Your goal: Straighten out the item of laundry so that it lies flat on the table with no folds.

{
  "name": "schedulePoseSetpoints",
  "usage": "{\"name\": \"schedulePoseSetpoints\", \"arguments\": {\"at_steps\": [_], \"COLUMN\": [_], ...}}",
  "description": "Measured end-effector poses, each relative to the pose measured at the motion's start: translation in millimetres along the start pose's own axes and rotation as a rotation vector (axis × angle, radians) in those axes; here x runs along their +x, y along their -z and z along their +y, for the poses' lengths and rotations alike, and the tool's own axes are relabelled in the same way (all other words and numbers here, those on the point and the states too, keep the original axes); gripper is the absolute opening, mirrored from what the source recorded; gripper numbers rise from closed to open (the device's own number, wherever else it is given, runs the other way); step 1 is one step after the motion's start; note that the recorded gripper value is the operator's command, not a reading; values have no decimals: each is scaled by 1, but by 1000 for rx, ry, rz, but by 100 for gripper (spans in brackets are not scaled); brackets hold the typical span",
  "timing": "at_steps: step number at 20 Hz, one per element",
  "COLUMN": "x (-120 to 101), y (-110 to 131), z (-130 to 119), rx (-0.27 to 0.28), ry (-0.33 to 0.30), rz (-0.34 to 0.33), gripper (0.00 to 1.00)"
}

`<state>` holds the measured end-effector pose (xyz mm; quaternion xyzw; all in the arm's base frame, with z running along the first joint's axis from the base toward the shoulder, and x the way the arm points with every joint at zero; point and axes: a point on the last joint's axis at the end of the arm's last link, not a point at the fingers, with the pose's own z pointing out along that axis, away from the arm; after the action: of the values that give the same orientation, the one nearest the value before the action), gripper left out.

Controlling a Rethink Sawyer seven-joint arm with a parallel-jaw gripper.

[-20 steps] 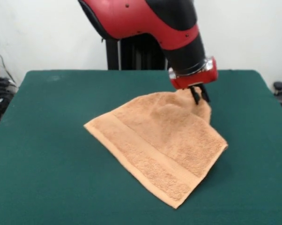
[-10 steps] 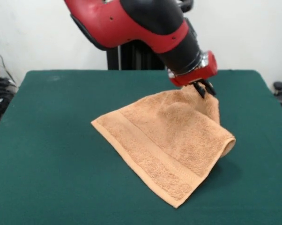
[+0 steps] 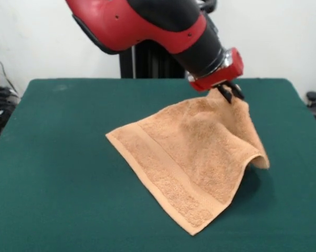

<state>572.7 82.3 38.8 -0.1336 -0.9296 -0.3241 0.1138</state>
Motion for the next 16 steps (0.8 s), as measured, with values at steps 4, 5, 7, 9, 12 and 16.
{"name": "schedulePoseSetpoints", "arguments": {"at_steps": [4,5,7,9,12,16], "x": [1,2,3,5,7,9], "y": [6,6,7,9,10,0], "z": [8,10,14,17,21,22], "rx": [-28,-34,-46,-58,-66,-55], "ry": [14,17,23,30,36,50], "rz": [13,18,28,39,52,62], "gripper": [0,0,0,0,0,0]}}
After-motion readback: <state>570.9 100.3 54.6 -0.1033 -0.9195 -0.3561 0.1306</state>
